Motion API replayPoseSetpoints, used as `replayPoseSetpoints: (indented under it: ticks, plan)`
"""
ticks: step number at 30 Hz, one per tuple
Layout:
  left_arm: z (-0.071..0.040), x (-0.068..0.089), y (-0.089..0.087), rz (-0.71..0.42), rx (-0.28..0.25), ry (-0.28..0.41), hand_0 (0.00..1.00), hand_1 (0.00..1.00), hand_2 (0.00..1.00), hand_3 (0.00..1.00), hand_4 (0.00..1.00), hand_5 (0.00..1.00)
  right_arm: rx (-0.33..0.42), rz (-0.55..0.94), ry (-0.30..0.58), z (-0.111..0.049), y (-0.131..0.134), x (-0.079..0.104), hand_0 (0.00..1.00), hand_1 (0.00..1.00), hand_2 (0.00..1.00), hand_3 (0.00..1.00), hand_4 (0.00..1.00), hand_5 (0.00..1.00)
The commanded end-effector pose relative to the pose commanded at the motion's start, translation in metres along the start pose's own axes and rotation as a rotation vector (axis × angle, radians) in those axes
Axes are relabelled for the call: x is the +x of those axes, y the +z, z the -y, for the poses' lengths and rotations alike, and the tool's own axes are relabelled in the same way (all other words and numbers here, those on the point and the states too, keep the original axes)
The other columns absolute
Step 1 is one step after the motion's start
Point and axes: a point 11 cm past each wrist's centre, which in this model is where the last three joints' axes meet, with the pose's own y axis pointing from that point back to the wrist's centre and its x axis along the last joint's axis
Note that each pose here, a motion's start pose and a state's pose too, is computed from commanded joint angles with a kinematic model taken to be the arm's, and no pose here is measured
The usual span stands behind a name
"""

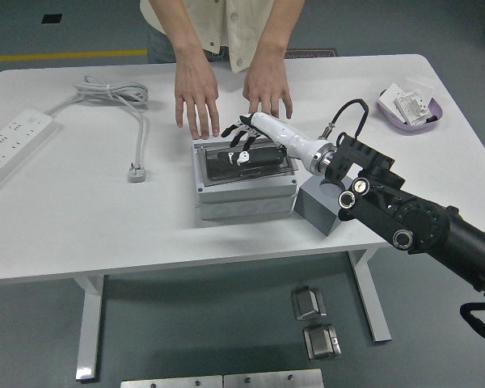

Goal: Fetch the battery,place it into the box,close the lid of the box

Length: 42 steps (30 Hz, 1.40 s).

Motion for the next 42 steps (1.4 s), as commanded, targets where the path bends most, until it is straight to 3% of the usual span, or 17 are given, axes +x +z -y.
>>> replayPoseSetpoints:
  ticks: [12,20,25,29,34,39,40,42]
  plan:
    - [0.001,-0.002,-0.006,0.001,0.016,-0.003,0.620,0.633,0.547,0.635,0.693,0.107,-0.028,-0.017,0.057,-0.018,0.006,0.017,0.655,0.481,0.612,0.713,0.848,0.584]
    - [0.002,-0.005,-0.009,-0.006,0.018,-0.009,0.620,0.632,0.546,0.634,0.692,0.108,-0.071,-0.082,0.120,-0.048,0.009,0.040,0.655,0.482,0.612,0.713,0.848,0.583]
    - [0.002,-0.006,-0.010,-0.014,0.018,-0.013,0.620,0.633,0.547,0.634,0.691,0.106,-0.087,-0.123,0.203,-0.072,0.006,0.064,0.654,0.484,0.617,0.714,0.849,0.584]
    - [0.003,-0.008,-0.012,-0.019,0.023,-0.018,0.620,0.633,0.548,0.634,0.692,0.107,-0.073,-0.136,0.317,-0.096,-0.001,0.088,0.653,0.486,0.618,0.707,0.851,0.589]
    - [0.003,-0.013,-0.013,-0.023,0.023,-0.027,0.620,0.633,0.548,0.634,0.692,0.107,0.014,-0.090,0.544,-0.132,-0.007,0.124,0.653,0.486,0.618,0.707,0.851,0.589]
    - [0.004,-0.016,-0.016,-0.025,0.027,-0.032,0.620,0.633,0.548,0.635,0.693,0.107,0.032,-0.023,0.779,-0.175,0.017,0.153,0.653,0.482,0.618,0.697,0.850,0.590]
    - [0.004,-0.016,-0.016,-0.025,0.027,-0.033,0.620,0.633,0.548,0.635,0.693,0.106,0.027,-0.015,0.815,-0.182,0.023,0.156,0.604,0.461,0.594,0.644,0.801,0.578]
    - [0.004,-0.016,-0.016,-0.026,0.026,-0.033,0.620,0.633,0.548,0.635,0.693,0.106,0.012,0.011,0.879,-0.193,0.038,0.156,0.604,0.461,0.594,0.644,0.801,0.578]
